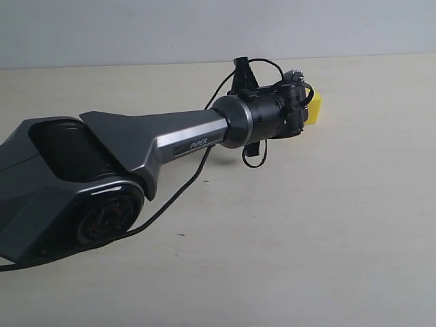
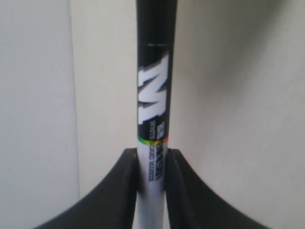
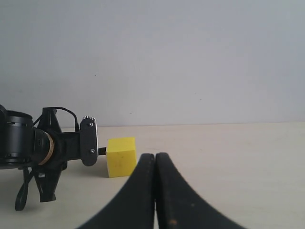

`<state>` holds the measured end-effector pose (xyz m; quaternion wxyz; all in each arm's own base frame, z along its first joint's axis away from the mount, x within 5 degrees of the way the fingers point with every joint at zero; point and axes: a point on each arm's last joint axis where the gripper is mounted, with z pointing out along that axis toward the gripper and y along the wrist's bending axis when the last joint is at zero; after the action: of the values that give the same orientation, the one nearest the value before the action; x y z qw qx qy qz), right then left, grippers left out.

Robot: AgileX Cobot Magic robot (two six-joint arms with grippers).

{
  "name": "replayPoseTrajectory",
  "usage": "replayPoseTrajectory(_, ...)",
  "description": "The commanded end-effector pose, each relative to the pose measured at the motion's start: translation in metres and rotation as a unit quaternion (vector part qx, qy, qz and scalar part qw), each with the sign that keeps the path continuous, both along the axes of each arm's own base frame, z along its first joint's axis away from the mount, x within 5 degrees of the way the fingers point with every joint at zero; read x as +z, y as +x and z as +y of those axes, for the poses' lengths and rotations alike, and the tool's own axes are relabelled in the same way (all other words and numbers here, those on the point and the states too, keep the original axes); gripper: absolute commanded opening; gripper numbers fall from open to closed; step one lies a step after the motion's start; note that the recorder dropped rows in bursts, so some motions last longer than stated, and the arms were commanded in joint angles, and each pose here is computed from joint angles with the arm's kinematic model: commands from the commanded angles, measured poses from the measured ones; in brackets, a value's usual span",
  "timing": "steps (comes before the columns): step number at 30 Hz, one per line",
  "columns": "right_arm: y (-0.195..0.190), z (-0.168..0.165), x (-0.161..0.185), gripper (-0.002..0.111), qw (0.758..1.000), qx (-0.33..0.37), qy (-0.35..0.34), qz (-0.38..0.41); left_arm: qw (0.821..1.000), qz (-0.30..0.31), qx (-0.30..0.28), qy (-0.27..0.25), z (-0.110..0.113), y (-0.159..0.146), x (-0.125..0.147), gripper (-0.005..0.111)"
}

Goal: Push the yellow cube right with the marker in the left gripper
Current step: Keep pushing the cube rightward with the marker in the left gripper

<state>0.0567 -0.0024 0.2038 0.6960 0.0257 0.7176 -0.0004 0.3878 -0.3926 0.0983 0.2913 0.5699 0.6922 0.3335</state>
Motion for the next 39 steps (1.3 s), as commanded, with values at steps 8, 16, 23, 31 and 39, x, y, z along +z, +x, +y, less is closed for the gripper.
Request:
replayPoseTrajectory(8,0.000,0.000,0.000,0.000,1.000,-0.003,-0.002,-0.006,0.997,-0.016,0.067,0.019,0.016,0.004,0.012,0.000)
replayPoseTrajectory(16,0.000,0.000,0.000,0.000,1.000,-0.003,-0.002,-0.006,0.997,-0.002,0.077,0.002,0.017,0.004,0.009,0.000)
replayPoseTrajectory(23,0.000,0.000,0.000,0.000,1.000,-0.003,-0.002,-0.006,0.998,0.004,0.059,-0.037,0.008,0.003,0.010,0.000)
replayPoseTrajectory(31,0.000,0.000,0.000,0.000,1.000,-0.003,-0.002,-0.006,0.996,0.018,0.080,-0.045,0.011,0.013,0.014,0.000)
replayPoseTrajectory(39,0.000,0.000,0.000,0.000,1.000,-0.003,-0.002,-0.006,0.997,0.029,0.068,-0.021,0.009,0.012,0.001,0.000)
